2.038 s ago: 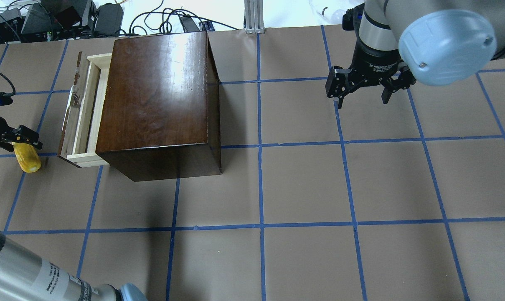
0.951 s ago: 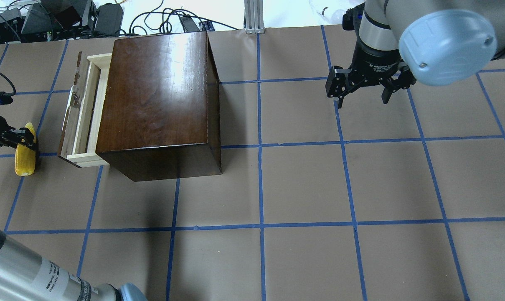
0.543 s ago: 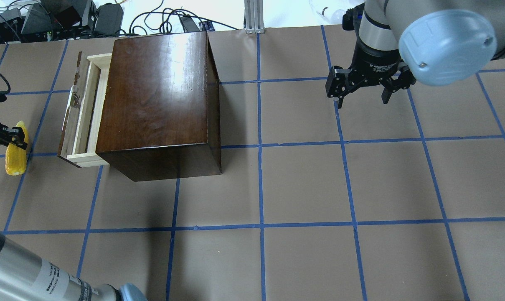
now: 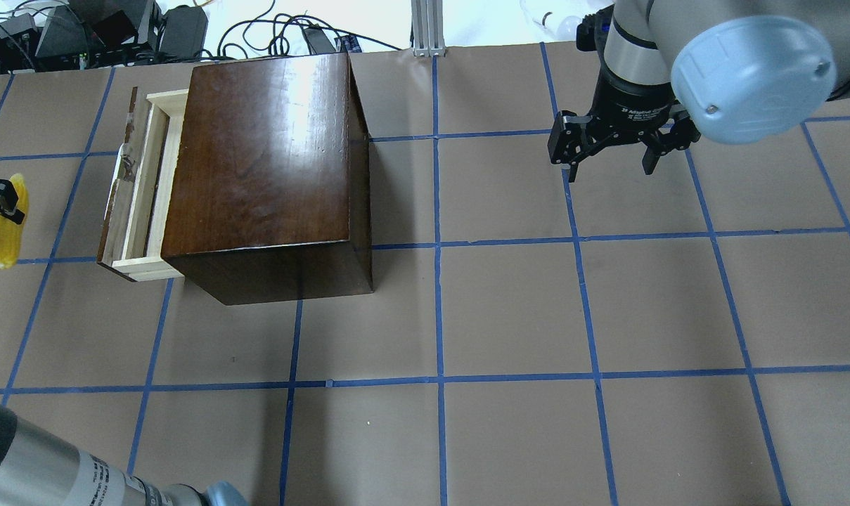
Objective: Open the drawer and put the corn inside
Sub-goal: 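Lift the corn cob and carry it over the open drawer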
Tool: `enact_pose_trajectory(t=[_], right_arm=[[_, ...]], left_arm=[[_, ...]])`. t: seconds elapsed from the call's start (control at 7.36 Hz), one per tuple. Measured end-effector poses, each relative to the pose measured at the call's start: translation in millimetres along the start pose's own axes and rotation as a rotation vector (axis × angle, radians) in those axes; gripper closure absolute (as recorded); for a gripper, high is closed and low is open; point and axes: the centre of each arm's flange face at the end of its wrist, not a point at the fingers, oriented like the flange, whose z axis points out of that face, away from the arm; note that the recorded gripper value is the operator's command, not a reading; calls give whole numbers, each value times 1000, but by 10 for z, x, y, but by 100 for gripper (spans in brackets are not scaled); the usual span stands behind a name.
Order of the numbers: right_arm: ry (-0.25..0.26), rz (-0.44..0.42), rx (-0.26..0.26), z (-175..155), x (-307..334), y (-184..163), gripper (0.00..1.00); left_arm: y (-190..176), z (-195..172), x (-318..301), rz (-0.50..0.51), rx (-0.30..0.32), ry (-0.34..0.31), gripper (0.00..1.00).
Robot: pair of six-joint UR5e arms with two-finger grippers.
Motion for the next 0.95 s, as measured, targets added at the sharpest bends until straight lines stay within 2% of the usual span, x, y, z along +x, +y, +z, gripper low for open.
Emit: enact_pose_trajectory(t=[0.41,0.68,0.95], right_arm=[[-2,0,0,3,-2,0,0],[-2,0,-1,4,-3,-1,0],[-2,0,-1,5,-3,-2,0]], left_arm=[[-301,-881,784,123,-15,13,100],[-442,-1154,1427,210,8,1,100],[-535,-1184,1944,258,18,10,100]])
